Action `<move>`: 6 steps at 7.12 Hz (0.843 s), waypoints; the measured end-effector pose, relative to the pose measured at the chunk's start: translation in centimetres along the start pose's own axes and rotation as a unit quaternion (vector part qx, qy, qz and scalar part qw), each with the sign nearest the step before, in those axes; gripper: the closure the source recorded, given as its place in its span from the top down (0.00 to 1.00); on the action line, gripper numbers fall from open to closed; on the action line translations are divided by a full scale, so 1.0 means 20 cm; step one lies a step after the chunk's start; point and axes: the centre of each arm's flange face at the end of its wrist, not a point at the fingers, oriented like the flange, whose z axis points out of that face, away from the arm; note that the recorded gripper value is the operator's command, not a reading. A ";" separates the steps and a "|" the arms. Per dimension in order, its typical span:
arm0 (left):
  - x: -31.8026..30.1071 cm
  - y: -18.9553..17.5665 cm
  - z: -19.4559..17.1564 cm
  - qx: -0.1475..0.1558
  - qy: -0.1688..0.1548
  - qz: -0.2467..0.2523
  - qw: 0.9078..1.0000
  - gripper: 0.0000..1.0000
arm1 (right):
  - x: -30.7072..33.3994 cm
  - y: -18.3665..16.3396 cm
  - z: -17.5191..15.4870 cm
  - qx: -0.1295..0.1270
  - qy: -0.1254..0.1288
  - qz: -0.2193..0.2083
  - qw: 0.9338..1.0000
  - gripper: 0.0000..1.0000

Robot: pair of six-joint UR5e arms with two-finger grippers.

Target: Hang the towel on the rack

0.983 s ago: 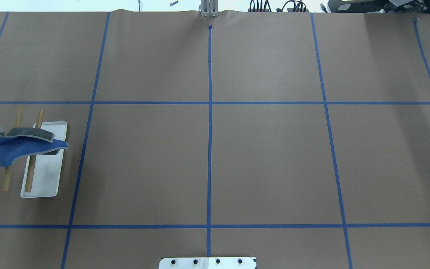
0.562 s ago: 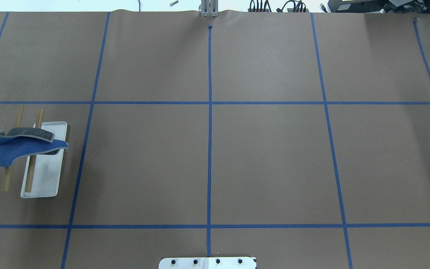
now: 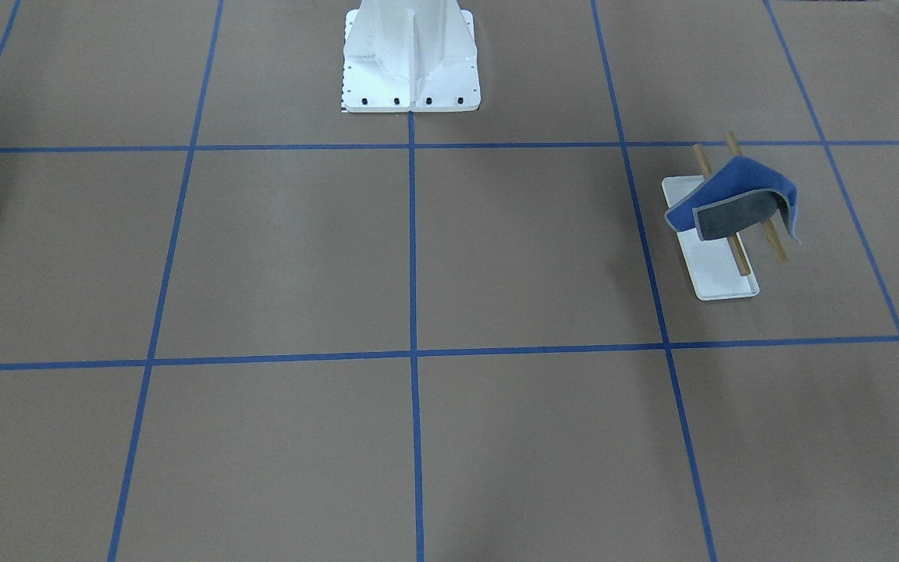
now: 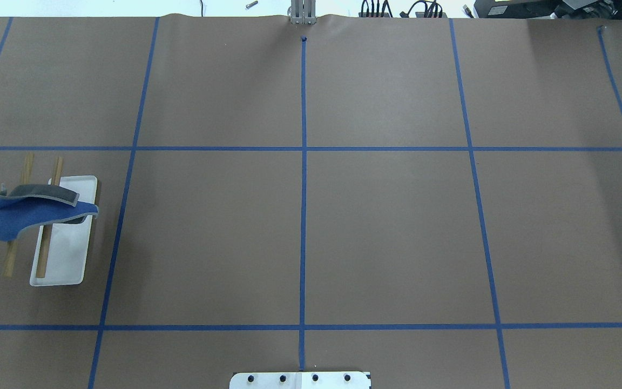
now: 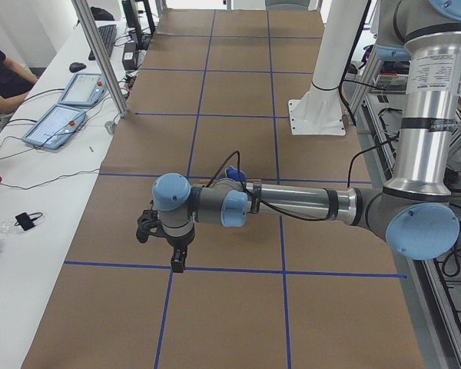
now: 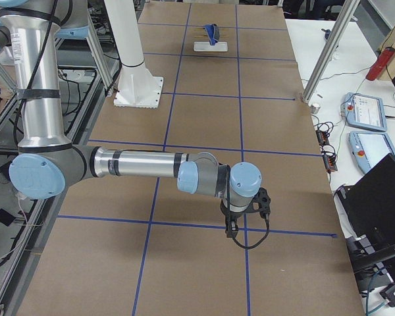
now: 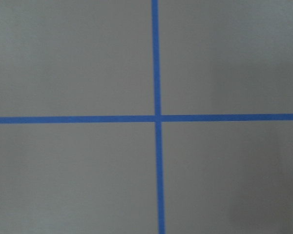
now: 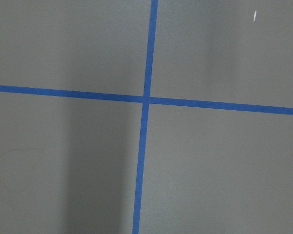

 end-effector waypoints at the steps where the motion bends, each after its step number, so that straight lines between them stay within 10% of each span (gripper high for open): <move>1: -0.03 0.01 0.00 -0.002 -0.004 0.001 1.000 0.98 | -0.01 0.00 -0.01 0.003 -0.001 0.005 1.000 1.00; 6: -0.12 0.04 0.09 0.018 -0.009 0.023 1.000 0.98 | -0.02 0.00 -0.02 0.005 -0.001 0.006 1.000 1.00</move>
